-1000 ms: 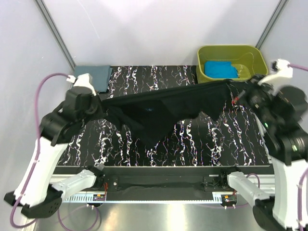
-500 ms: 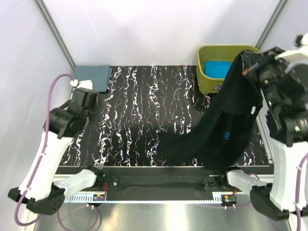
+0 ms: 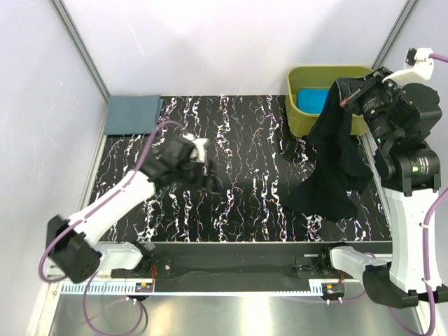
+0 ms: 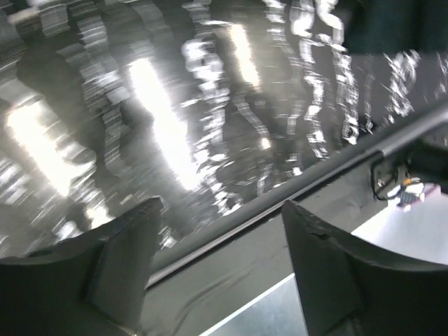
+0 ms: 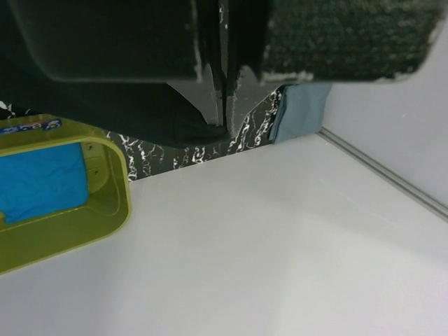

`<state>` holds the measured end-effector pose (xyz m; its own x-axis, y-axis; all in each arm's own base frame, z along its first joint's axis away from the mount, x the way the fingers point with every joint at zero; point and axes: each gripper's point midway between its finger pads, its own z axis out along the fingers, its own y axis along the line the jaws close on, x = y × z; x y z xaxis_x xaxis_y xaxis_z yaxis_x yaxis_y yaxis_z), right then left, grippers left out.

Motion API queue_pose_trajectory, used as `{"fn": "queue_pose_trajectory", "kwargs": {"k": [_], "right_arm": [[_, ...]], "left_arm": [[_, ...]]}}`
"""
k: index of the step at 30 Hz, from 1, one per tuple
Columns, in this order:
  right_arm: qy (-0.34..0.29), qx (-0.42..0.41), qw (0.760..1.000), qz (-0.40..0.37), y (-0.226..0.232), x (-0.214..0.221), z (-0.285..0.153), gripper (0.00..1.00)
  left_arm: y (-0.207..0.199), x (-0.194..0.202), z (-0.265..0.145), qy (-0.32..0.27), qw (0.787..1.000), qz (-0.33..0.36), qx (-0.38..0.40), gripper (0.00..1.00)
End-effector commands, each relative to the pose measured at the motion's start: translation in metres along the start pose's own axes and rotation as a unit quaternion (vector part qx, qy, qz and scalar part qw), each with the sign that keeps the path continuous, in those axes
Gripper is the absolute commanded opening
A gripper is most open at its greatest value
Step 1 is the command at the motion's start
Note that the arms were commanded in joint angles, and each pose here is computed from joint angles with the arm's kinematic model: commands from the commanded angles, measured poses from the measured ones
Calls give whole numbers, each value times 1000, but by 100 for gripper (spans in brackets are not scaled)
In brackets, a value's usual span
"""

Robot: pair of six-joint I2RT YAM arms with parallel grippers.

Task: Fold and stack the t-shirts
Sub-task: Flatten the tshirt out

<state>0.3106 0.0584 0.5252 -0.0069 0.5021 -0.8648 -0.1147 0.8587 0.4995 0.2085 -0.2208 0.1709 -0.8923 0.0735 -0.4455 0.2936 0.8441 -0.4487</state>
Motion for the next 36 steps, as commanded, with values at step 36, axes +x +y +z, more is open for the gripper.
{"fn": "queue_pose_trajectory", "kwargs": {"k": [36], "right_arm": [[6,-146,949,278,85,-47,-51,0]], "left_arm": [[-303,-114,106,-358,923,122,78,86]]}}
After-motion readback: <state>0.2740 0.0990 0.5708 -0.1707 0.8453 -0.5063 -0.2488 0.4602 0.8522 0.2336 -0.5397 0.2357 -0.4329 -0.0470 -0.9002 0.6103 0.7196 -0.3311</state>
